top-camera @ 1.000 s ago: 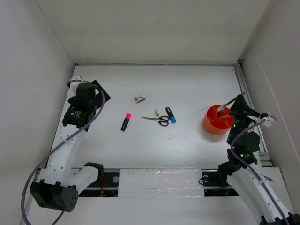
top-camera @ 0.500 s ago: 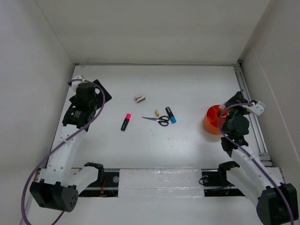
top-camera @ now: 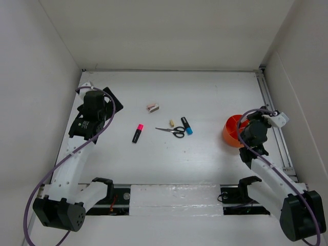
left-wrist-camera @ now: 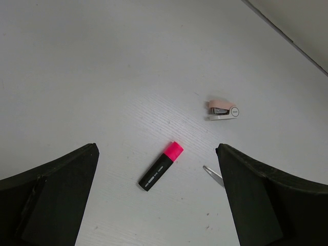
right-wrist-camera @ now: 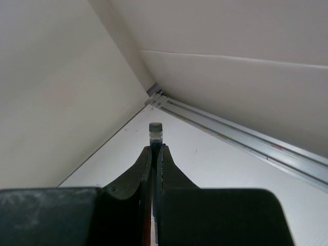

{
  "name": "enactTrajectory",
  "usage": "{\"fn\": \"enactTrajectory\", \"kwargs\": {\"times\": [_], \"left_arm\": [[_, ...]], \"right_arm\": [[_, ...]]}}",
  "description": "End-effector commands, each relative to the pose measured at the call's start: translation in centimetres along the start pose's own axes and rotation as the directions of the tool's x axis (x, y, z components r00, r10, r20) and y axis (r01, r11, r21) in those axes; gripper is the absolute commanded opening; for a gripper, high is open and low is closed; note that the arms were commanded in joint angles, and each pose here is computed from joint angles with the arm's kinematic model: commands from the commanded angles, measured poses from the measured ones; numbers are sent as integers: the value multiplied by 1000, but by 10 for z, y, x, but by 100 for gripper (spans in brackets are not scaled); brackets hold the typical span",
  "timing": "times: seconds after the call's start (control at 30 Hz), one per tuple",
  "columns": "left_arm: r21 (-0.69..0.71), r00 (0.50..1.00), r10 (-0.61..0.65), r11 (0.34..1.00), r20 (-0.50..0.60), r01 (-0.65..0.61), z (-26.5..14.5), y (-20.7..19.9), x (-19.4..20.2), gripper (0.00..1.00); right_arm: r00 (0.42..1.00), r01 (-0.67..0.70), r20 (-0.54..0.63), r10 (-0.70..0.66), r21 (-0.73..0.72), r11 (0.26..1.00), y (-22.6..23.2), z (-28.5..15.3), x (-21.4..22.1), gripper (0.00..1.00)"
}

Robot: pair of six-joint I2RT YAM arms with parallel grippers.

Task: Sort the stationery into containers
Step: Place the pen in the storage box.

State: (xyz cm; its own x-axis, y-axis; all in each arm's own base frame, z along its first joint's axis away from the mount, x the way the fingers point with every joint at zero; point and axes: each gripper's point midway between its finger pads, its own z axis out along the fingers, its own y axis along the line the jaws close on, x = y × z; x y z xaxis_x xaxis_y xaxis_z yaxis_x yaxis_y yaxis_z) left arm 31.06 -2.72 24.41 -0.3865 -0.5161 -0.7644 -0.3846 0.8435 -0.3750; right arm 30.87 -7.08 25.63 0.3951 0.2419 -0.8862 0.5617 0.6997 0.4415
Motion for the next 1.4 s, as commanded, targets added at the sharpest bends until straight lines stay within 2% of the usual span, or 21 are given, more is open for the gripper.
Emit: {"fn": "enactTrajectory", "kwargs": {"times": [0.0,0.47,0.8,1.07,1.13,1.2,1.23,1.27,1.37], "left_arm": [[23,1000,8,1000,17,-9,1,-4,-4,100],[23,1000,8,1000,17,-9,1,-4,-4,100],[31,1000,9,999,12,-9,0,-6,-3,100],[31,1000,9,999,12,-9,0,-6,-3,100],[31,1000,9,999,12,-9,0,-6,-3,100],[31,1000,9,999,12,-9,0,-6,-3,100],[31,1000,9,999,12,-9,0,-6,-3,100],[31,1000,9,999,12,-9,0,-6,-3,100],[38,1000,9,999,7,-9,0,-7,-2,100]], "right_arm": [[996,-81,37,78,77,994,-11,2,-11,0],[999,-46,-24,49,101,994,-21,-4,3,0],[997,10,-82,-2,98,995,-22,-9,31,0],[997,29,-79,-19,119,992,-17,-7,30,0],[997,29,-79,-19,119,992,-17,-7,30,4],[996,38,-85,-28,121,992,-16,-7,31,20],[996,38,-85,-28,121,992,-17,-7,31,20],[996,38,-85,-28,121,992,-17,-7,31,31],[996,27,-87,-18,103,994,-12,-8,30,45]]}}
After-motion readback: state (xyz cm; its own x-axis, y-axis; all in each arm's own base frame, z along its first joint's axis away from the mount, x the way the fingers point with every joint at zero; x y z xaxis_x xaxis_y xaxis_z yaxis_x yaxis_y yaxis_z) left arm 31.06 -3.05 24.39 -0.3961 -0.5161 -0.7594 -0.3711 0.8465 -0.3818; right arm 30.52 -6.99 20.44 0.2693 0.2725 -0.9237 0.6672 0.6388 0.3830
